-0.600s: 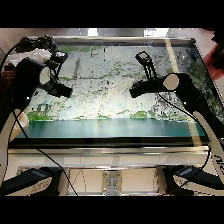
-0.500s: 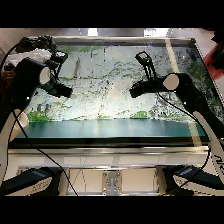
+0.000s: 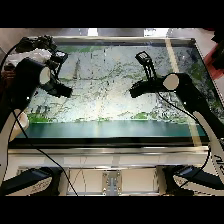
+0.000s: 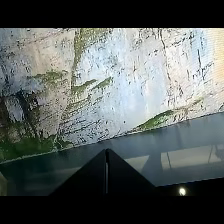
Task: Fold the shirts.
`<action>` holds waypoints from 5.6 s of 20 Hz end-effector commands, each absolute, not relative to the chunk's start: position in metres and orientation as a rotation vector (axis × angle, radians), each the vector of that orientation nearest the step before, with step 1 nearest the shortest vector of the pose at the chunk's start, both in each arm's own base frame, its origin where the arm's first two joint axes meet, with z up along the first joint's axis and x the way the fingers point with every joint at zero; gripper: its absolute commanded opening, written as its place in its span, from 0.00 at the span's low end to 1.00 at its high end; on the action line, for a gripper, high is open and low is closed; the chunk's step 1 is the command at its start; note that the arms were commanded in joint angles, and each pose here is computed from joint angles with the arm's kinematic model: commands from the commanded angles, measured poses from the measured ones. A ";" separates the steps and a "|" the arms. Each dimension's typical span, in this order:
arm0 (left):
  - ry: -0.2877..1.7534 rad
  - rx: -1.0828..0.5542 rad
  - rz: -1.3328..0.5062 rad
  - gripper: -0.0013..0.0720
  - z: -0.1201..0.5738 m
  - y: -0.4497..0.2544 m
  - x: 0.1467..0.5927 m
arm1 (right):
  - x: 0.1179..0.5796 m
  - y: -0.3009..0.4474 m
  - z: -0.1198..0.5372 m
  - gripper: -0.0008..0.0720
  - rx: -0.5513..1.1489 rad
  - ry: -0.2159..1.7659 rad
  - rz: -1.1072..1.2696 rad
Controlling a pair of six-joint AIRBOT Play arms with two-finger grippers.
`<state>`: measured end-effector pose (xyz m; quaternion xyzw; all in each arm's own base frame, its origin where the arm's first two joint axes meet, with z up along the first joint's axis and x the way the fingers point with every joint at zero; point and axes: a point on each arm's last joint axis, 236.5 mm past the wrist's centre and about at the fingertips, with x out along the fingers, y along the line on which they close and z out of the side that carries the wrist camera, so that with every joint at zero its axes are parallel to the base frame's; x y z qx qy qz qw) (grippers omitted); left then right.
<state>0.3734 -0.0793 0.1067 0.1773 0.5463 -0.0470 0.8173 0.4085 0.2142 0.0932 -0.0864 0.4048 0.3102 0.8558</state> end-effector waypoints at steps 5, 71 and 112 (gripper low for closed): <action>1.164 0.378 -0.100 0.04 0.107 -0.079 0.374 | 0.408 0.214 0.094 0.07 -0.182 0.850 0.653; 0.682 -0.066 -0.931 0.03 0.252 -0.277 0.438 | 0.455 0.015 0.153 0.53 -0.460 0.725 -0.074; 1.530 0.247 0.310 0.03 0.009 0.093 0.347 | 0.426 0.144 -0.049 0.63 0.544 1.052 0.214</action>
